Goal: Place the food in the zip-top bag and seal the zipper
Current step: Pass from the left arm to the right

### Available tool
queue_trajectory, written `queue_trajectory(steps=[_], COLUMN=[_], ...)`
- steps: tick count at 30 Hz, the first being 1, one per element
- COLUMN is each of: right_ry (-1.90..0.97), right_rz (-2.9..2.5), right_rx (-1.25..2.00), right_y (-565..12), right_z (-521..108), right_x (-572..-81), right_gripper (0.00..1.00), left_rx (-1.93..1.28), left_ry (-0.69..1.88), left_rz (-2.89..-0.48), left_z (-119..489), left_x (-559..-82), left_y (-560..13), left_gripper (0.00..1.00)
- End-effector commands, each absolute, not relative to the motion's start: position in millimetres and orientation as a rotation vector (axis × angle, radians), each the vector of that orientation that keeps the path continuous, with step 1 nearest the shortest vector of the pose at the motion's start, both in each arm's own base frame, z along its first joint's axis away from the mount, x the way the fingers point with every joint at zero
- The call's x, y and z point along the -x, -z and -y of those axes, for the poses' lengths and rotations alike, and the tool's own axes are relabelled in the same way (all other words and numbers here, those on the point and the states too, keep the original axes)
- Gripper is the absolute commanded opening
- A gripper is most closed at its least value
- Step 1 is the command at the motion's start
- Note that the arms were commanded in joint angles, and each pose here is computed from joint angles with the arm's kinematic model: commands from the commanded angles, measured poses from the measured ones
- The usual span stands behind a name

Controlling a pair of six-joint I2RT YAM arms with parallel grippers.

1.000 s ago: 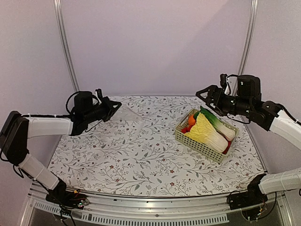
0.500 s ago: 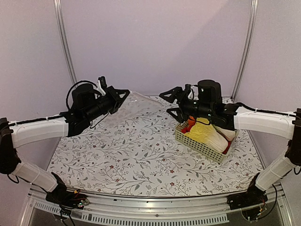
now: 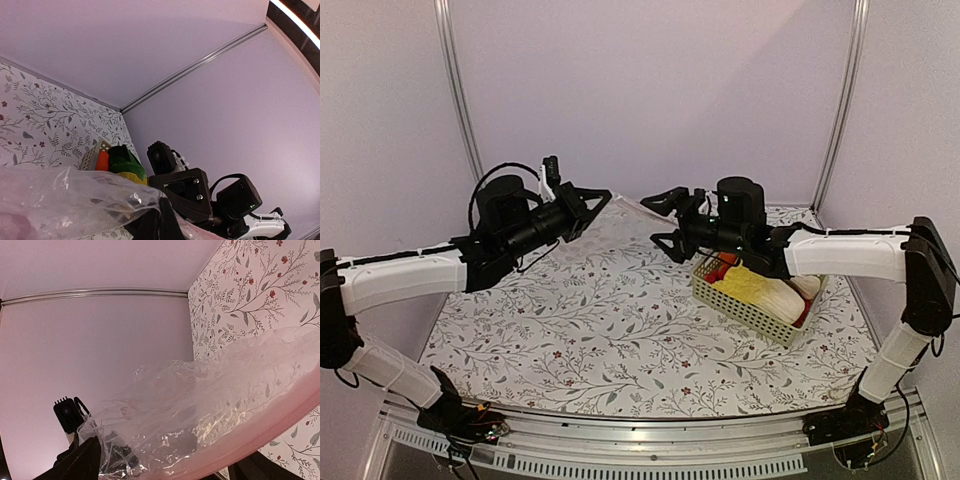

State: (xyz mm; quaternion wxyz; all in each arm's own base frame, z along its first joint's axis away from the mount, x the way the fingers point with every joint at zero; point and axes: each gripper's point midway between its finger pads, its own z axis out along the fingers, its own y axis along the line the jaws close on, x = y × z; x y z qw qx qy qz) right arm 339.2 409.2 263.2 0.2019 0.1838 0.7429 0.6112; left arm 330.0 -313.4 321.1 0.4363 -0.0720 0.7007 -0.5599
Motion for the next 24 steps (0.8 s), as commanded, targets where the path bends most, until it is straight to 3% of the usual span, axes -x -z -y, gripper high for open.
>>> queue_trajectory(steps=[1, 13, 20, 22, 24], right_ry=[-1.73, -1.702, -1.684, -1.667, -1.63], right_rz=[-2.033, -2.015, -2.001, -1.999, -2.017], right_rx=[-0.565, -0.581, -0.521, -0.497, -0.462], right_y=[-262.8, -257.8, -264.6, -267.4, -267.5], right_z=[-412.3, -395.1, -394.4, -392.8, -390.8], right_x=[-348.8, -364.3, -363.8, -363.0, -361.3], right_gripper=[0.86, 0.53, 0.07, 0.0, 0.0], left_rx=[0.051, -0.259, -0.365, -0.374, -0.377], left_ry=[1.427, 1.429, 1.364, 1.323, 1.27], left_rz=[-1.695, -1.701, -1.817, -1.858, -1.894], left_z=[321.9, 327.9, 332.2, 328.5, 321.2], left_x=[-309.0, -262.9, -253.6, -252.4, -250.6], left_y=[-338.9, -332.1, -310.8, -303.6, -296.9], left_gripper=[0.0, 0.0, 0.02, 0.18, 0.48])
